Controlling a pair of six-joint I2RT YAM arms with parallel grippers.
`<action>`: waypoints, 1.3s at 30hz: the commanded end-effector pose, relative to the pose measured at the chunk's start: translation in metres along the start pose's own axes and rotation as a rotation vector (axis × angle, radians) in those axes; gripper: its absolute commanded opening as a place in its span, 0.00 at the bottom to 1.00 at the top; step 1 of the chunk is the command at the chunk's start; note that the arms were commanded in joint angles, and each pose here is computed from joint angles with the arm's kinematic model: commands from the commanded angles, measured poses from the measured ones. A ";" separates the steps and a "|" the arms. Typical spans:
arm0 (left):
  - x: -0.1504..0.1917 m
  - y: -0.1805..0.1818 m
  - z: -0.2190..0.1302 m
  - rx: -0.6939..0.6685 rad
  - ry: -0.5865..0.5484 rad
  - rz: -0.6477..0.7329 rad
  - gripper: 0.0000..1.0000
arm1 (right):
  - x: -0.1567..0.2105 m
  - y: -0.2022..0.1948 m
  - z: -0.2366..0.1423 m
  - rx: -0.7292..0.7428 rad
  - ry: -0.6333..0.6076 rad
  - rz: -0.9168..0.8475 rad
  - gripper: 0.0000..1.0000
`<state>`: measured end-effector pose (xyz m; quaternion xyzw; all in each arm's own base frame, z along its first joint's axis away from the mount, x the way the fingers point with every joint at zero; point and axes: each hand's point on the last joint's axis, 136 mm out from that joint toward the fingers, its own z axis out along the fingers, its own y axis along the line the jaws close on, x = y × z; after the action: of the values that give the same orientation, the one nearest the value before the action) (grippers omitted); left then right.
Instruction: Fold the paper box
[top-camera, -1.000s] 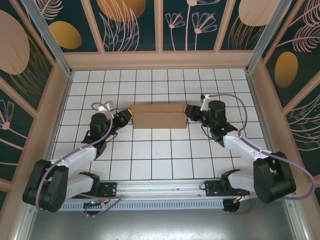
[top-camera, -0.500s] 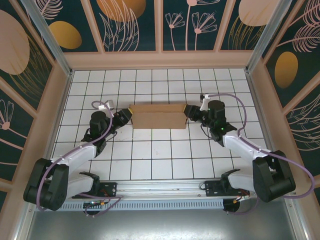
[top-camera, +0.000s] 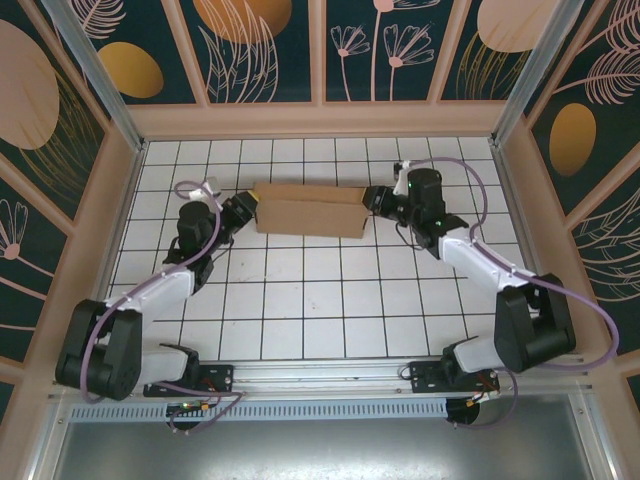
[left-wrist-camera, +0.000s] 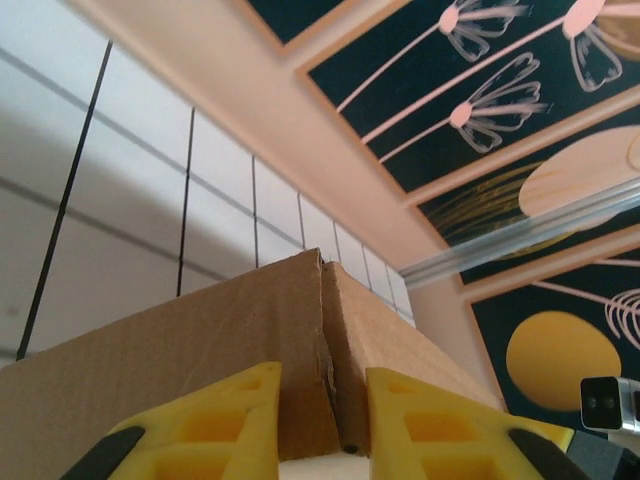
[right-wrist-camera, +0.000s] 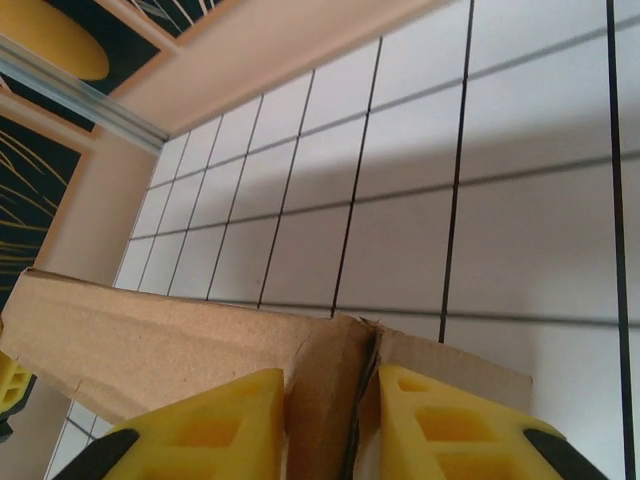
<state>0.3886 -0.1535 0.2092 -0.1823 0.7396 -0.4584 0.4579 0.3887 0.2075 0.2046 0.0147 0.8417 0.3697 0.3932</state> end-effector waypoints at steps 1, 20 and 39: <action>0.009 -0.050 0.017 0.193 0.082 0.048 0.21 | -0.014 0.049 0.008 -0.203 0.026 -0.077 0.27; 0.066 0.026 -0.009 0.056 0.048 0.230 0.27 | 0.063 0.002 -0.014 -0.241 -0.158 -0.313 0.26; 0.070 0.064 -0.048 -0.247 0.082 0.215 0.60 | 0.103 -0.044 -0.038 0.057 -0.029 -0.138 0.52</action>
<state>0.3145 -0.1505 0.1452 -0.1255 0.7970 -0.3592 0.4691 0.2933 0.1889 0.1441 -0.0621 0.8036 0.3490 0.4781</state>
